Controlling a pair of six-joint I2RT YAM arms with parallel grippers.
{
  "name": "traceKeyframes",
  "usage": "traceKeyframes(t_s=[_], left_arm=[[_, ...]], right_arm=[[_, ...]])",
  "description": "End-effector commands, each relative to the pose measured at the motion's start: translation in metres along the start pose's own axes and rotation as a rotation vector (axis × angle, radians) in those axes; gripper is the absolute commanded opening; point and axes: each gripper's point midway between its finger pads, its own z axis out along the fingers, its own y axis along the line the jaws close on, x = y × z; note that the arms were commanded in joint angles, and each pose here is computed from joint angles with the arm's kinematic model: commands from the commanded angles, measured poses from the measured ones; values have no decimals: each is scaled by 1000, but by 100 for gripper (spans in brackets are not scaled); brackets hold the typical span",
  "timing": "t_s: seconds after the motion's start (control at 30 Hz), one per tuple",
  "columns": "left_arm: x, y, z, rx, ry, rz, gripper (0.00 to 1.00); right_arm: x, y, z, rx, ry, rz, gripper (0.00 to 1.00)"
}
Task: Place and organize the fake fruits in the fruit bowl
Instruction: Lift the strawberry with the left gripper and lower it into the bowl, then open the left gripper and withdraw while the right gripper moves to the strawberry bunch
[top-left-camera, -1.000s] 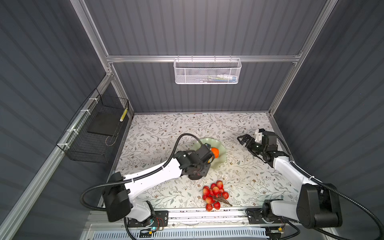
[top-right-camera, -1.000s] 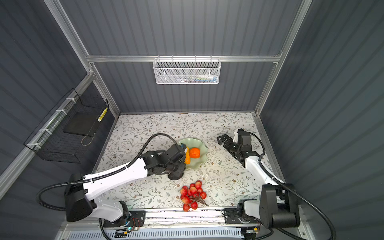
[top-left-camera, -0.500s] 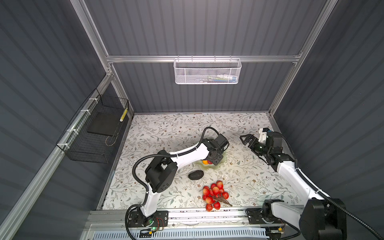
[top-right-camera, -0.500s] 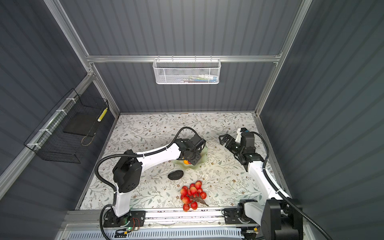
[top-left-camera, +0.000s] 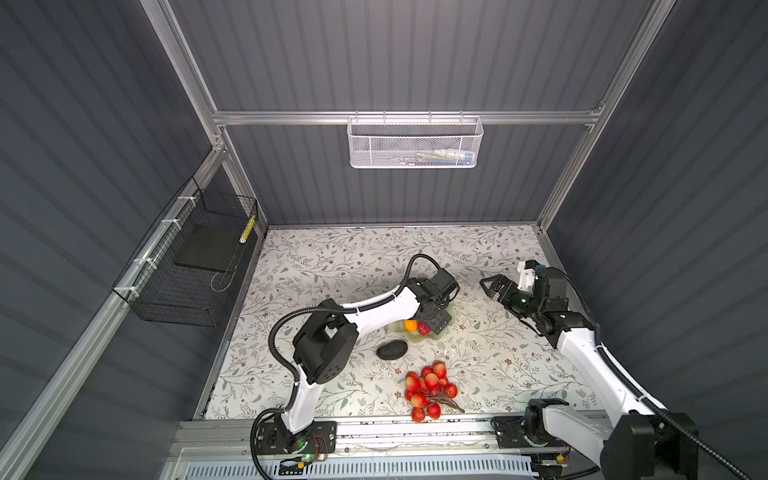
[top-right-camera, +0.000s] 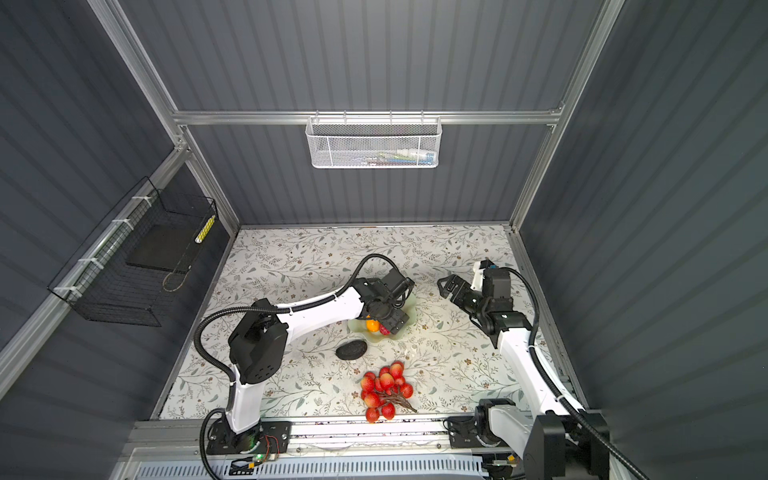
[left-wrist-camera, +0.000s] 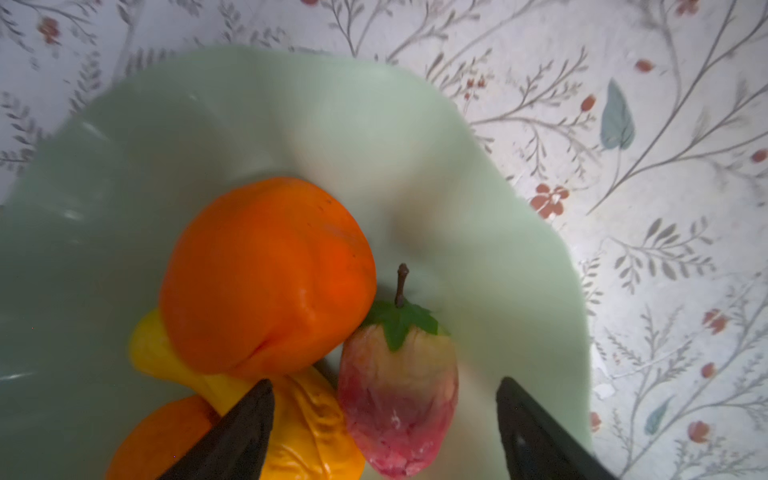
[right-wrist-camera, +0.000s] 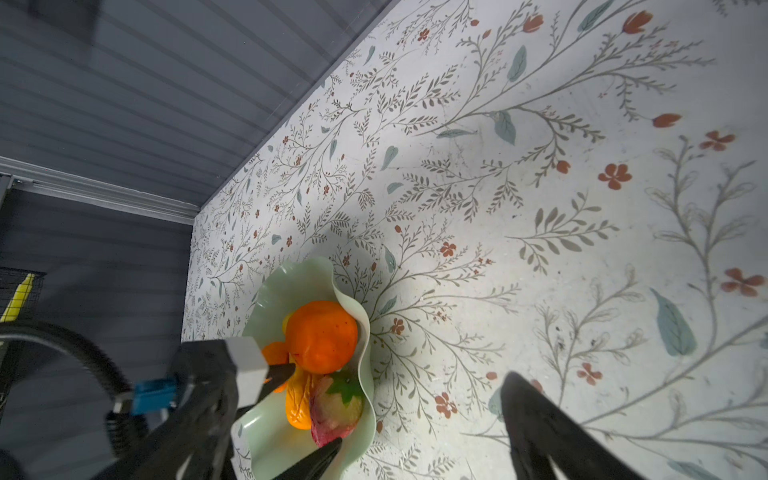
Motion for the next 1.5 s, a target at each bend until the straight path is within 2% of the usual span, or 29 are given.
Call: traceKeyframes(t_s=[0.0,0.13,0.3,0.5,0.63,0.8,0.9,1.1,1.47], left_arm=[[-36,20,-49,-52,-193,-57,90],[-51,49,-92,-134,-377,-148,95],[-28,100,-139,-242,-548,-314,100],[14,146,-174,-315,-663,-477,100],[34,160,-184,-342,-676,-515,100],[51,169,-194,-383,-676,-530,100],[60,173,-199,-412,-676,-539,100],[73,175,-202,-424,-668,-558,100],[83,177,-205,-446,-657,-566,100]], right_arm=[[34,1,-9,13,120,-54,94],[82,6,-19,28,259,-120,90],[148,11,-46,50,448,-164,81],[211,4,-84,45,629,-158,73],[238,-3,-95,39,706,-153,69],[270,3,-95,-47,830,-147,66],[282,0,-95,-29,891,-172,63],[292,13,-81,-97,919,-141,59],[306,13,-73,-131,960,-100,53]])
